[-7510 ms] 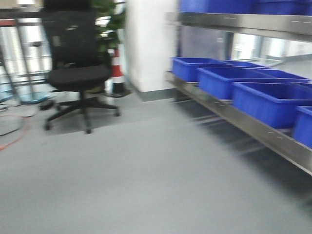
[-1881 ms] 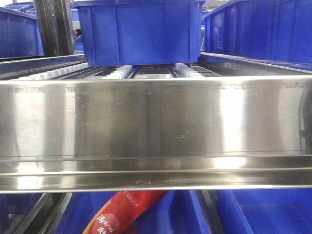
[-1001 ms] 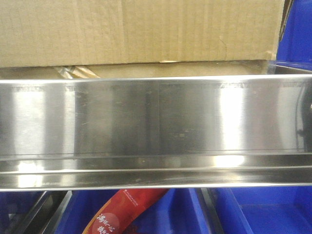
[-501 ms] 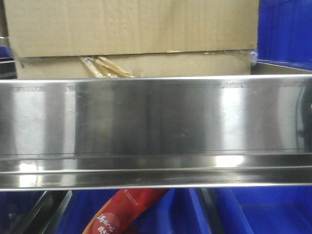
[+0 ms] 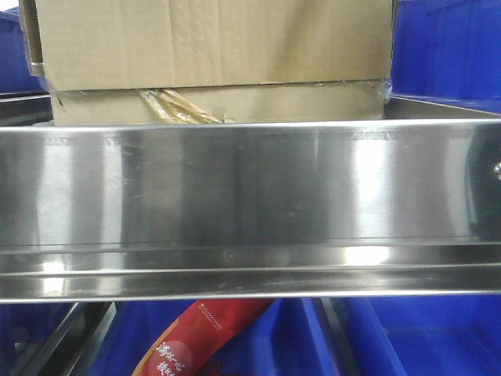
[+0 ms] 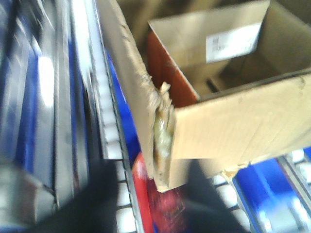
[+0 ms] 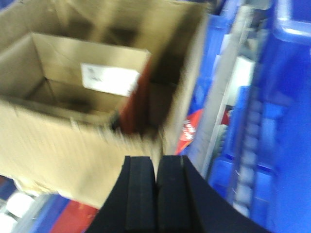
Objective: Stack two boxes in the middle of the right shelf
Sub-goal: 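Open both grippers and release the boxes on the shelf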
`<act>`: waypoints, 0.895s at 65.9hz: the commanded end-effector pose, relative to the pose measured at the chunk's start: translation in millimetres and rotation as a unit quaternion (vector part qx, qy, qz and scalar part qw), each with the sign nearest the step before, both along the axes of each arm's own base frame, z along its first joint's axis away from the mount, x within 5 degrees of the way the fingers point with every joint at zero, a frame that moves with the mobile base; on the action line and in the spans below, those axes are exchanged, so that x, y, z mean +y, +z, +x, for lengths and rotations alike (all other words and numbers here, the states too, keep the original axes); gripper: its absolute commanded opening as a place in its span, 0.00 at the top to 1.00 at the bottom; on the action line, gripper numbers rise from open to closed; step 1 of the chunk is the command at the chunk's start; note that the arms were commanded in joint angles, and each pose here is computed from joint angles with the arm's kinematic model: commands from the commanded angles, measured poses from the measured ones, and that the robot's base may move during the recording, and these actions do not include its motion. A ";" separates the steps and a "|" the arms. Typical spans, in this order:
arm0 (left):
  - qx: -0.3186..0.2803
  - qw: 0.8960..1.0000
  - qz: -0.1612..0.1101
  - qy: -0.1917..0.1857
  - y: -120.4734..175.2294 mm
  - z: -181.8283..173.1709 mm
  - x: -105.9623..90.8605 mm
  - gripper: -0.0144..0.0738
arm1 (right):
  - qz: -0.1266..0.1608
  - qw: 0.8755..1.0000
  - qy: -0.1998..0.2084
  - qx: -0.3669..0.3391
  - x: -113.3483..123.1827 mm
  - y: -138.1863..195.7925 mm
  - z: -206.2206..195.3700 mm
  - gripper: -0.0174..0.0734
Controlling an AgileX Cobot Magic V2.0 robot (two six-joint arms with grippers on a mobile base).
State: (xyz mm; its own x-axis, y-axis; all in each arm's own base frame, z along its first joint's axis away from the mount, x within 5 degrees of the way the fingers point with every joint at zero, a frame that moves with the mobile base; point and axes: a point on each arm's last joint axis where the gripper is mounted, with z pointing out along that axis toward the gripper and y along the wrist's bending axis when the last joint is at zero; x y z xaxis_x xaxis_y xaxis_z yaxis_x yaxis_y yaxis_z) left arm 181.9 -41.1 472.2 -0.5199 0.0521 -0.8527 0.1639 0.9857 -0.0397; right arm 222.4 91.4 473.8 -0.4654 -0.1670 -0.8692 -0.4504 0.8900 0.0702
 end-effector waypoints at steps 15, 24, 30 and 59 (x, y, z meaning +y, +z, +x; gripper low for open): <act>-0.105 0.994 0.005 0.002 -42.8 -55.7 16.8 0.96 | 0.000 0.997 -0.022 -0.070 -21.6 -64.1 -46.2 0.98; -0.151 0.989 -0.001 -0.003 -70.6 -79.3 22.0 0.96 | 0.007 0.994 -0.031 -0.101 -30.9 -93.1 -68.1 0.98; -0.181 0.983 -0.008 -0.006 -89.2 -94.0 25.0 0.96 | 0.017 0.991 -0.039 -0.128 -37.8 -112.7 -84.1 0.99; -0.323 0.945 -0.036 -0.020 -157.7 -136.0 32.2 0.96 | 0.046 0.976 -0.054 -0.205 -56.2 -153.8 -130.3 0.99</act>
State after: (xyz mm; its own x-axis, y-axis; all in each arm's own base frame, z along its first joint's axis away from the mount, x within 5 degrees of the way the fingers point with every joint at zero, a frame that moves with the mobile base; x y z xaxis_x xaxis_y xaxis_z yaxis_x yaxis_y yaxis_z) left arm 50.0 -9.3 315.4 0.0476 0.0051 -0.9989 0.2091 0.9778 0.0149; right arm 93.5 36.6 316.9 -0.1392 -0.0507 -0.9890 -0.3678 0.9299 0.0041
